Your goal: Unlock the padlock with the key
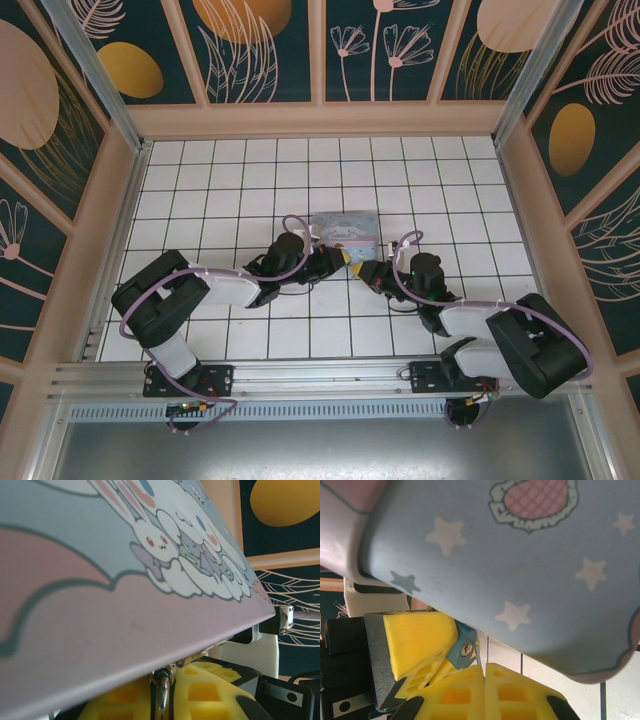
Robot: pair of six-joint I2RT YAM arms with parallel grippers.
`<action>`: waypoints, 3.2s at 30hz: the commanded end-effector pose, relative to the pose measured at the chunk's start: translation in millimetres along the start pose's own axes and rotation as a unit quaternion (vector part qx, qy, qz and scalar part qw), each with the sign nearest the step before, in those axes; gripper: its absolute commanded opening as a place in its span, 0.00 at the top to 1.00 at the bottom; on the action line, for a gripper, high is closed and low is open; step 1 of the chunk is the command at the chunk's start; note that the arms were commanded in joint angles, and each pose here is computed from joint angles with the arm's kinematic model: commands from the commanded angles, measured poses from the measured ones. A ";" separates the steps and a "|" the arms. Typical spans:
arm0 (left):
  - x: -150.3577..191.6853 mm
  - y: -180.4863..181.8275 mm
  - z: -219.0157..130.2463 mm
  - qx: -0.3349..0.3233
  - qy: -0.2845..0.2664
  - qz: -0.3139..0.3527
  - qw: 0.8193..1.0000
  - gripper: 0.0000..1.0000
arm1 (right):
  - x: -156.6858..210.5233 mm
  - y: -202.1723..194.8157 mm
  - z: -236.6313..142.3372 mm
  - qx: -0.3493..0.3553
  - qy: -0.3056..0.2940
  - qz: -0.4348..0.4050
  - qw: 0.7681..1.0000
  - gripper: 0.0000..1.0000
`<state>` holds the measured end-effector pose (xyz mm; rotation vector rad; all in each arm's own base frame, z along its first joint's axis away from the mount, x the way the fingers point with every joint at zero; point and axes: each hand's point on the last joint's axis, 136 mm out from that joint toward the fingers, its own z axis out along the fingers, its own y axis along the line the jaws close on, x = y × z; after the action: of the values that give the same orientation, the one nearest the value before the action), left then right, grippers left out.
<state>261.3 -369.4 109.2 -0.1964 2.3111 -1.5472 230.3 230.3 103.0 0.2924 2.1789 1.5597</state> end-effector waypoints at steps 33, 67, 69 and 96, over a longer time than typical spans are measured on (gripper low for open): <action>-5.5 -43.1 -5.2 0.078 0.003 -0.002 0.997 1.00 | -24.7 36.2 9.6 -0.055 -0.021 -0.023 0.998 1.00; 2.5 -75.3 -19.3 0.137 0.030 -0.003 0.990 1.00 | -39.2 68.1 20.3 -0.154 0.057 0.022 0.986 1.00; 3.0 -74.5 -18.5 0.137 0.031 -0.002 0.990 1.00 | -39.4 65.6 23.1 -0.147 0.064 0.016 0.987 1.00; -17.0 -35.4 -28.3 0.031 -0.029 -0.025 0.999 1.00 | -15.3 26.4 17.8 -0.058 0.104 -0.022 0.993 1.00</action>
<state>271.2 -344.2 128.9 -0.3915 2.2849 -1.5435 252.8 251.3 120.9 0.0771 2.2527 1.7716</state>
